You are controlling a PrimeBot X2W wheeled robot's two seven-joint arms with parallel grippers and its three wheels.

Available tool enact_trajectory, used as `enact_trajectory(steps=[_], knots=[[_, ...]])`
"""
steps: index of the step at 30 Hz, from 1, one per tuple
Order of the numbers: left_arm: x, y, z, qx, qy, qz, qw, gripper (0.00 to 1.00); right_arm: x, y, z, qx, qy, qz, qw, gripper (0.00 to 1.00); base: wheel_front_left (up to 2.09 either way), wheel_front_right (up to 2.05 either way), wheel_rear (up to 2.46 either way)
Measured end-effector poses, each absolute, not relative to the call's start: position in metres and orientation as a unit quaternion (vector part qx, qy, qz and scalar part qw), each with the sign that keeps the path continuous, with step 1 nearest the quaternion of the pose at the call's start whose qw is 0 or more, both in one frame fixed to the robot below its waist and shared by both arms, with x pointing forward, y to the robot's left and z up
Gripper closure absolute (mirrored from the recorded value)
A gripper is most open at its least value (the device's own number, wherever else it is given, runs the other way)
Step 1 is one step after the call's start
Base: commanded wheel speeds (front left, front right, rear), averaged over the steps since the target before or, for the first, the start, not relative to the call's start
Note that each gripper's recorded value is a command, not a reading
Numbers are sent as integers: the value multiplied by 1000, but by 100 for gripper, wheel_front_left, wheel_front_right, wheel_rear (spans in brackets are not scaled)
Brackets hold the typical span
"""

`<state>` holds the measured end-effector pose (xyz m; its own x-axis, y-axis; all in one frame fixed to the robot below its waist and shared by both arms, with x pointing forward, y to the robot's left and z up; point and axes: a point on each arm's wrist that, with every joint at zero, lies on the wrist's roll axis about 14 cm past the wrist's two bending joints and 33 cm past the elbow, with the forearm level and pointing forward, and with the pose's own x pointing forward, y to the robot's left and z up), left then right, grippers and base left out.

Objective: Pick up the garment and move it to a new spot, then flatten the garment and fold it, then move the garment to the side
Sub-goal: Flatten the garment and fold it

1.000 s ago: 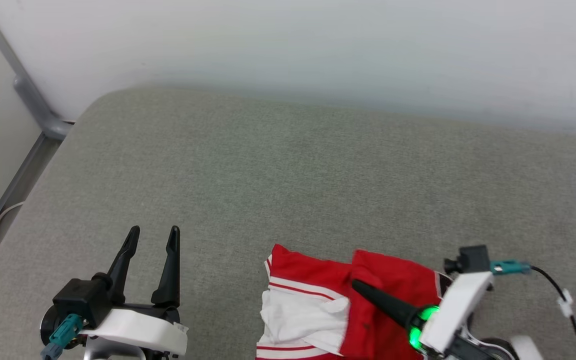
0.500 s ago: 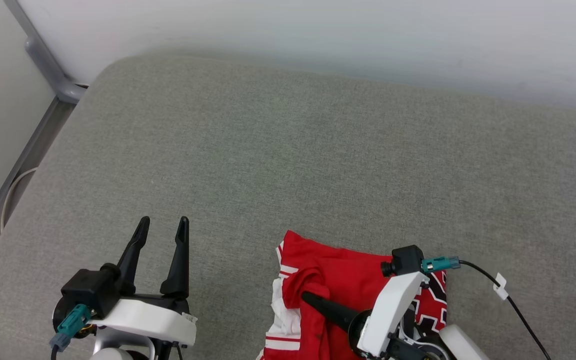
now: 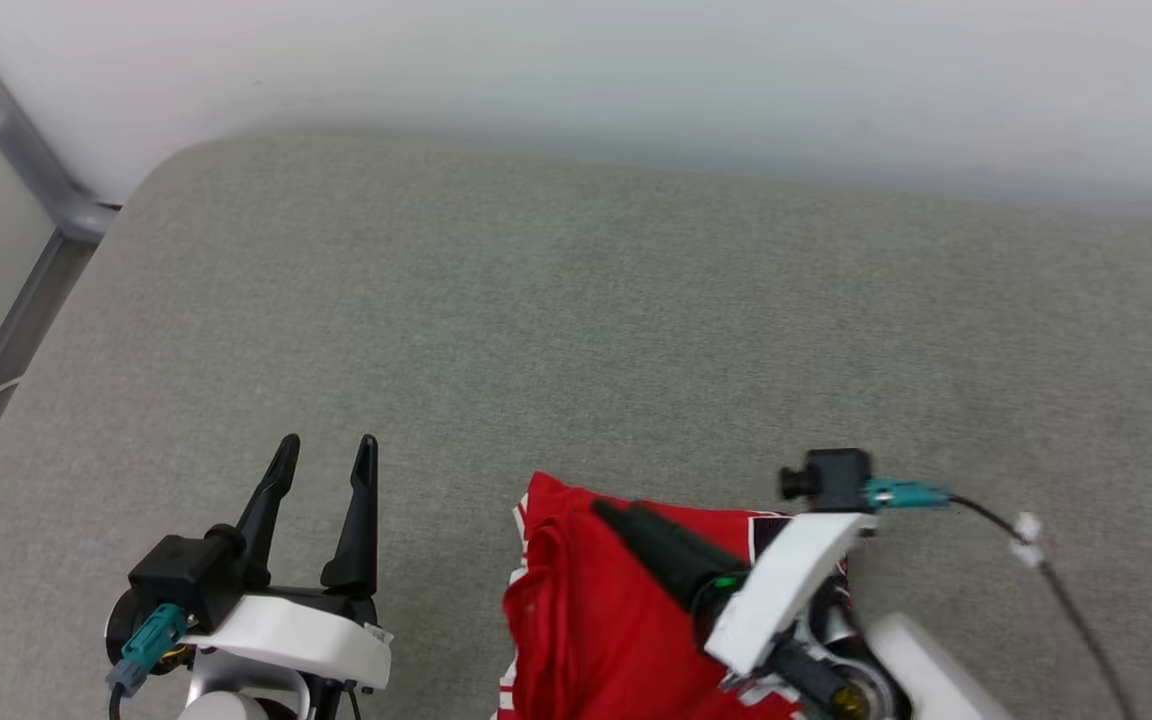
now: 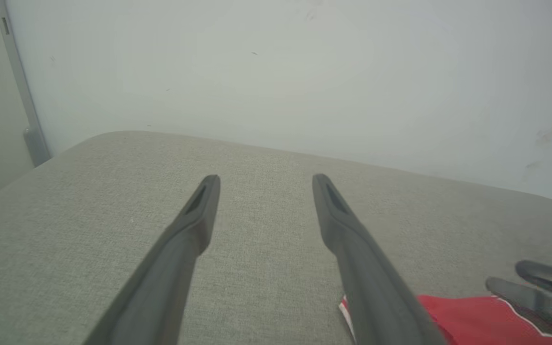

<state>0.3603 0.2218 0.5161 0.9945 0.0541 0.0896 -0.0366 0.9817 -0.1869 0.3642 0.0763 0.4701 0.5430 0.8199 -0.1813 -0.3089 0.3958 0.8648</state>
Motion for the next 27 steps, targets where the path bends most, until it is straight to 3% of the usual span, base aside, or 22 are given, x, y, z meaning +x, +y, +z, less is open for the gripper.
enact_trajectory(steps=[8, 13, 19, 27], knots=[[364, 210, 518, -90, -50, 5, 995, 0, 415, -32, 477, 311, 166, 247, 903, 0, 0, 0, 0], [366, 204, 517, -90, -47, -2, 995, 0, 423, -113, 479, 233, 104, 147, 956, 0, 0, 0, 0], [364, 201, 520, -88, -52, -4, 995, 0, 409, -181, 508, 125, 29, 61, 990, 0, 0, 0, 0], [355, 202, 519, -78, -51, 1, 996, 0, 377, -187, 549, 45, -34, 44, 997, 0, 0, 0, 0]])
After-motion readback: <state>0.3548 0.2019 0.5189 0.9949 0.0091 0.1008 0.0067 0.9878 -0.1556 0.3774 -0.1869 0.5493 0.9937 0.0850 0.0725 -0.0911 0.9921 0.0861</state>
